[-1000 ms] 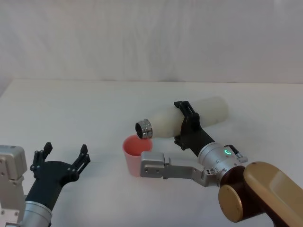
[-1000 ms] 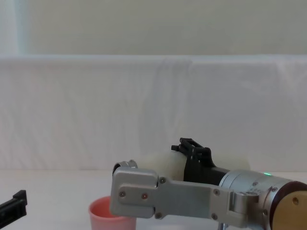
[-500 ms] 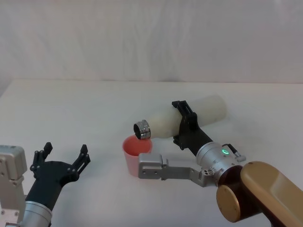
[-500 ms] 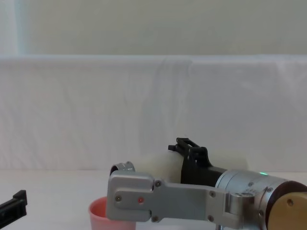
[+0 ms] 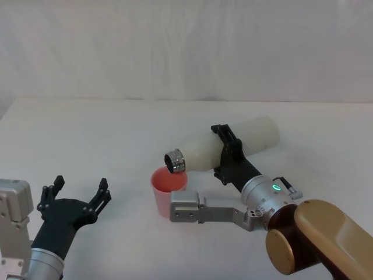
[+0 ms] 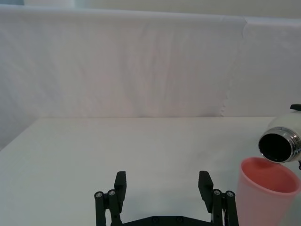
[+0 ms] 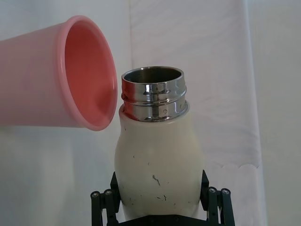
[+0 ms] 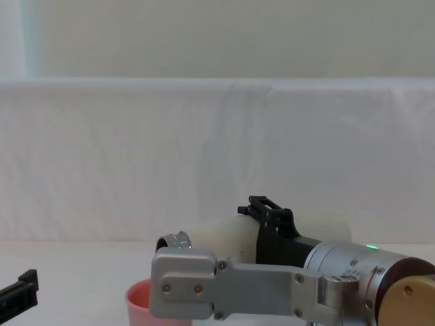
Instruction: Grasp the thermos with one hand and pour water into the cup lid.
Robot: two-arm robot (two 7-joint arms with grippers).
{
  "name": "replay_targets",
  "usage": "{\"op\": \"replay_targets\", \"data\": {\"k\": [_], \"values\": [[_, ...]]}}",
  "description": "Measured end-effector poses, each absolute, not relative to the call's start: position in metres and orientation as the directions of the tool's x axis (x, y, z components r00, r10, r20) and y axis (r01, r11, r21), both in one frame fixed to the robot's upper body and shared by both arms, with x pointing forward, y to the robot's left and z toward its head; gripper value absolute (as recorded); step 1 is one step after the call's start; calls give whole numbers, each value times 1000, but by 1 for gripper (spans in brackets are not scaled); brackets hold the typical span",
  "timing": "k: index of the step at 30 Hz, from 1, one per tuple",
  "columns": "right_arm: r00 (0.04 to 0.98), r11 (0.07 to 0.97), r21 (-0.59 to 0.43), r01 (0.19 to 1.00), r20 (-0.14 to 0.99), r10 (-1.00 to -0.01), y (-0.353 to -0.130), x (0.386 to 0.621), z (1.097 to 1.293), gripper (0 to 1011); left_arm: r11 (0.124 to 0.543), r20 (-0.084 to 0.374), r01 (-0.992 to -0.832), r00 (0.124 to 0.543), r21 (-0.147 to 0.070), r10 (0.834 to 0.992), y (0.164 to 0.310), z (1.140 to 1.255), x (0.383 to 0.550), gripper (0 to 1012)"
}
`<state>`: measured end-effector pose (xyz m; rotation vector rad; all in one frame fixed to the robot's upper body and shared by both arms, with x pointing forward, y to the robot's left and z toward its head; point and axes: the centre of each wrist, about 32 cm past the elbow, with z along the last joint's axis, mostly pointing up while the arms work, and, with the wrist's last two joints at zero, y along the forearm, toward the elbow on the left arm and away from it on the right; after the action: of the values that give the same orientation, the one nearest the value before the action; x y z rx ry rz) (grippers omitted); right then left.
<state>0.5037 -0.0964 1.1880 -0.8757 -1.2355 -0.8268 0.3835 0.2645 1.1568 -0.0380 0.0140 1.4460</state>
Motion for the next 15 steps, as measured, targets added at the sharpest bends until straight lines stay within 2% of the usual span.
{"op": "replay_targets", "data": {"k": [15], "values": [[127,434,-100,895,991,-32,-98,505,1189,962,124,-33,-992,125,-18,992,265,1157,384,1001]]}}
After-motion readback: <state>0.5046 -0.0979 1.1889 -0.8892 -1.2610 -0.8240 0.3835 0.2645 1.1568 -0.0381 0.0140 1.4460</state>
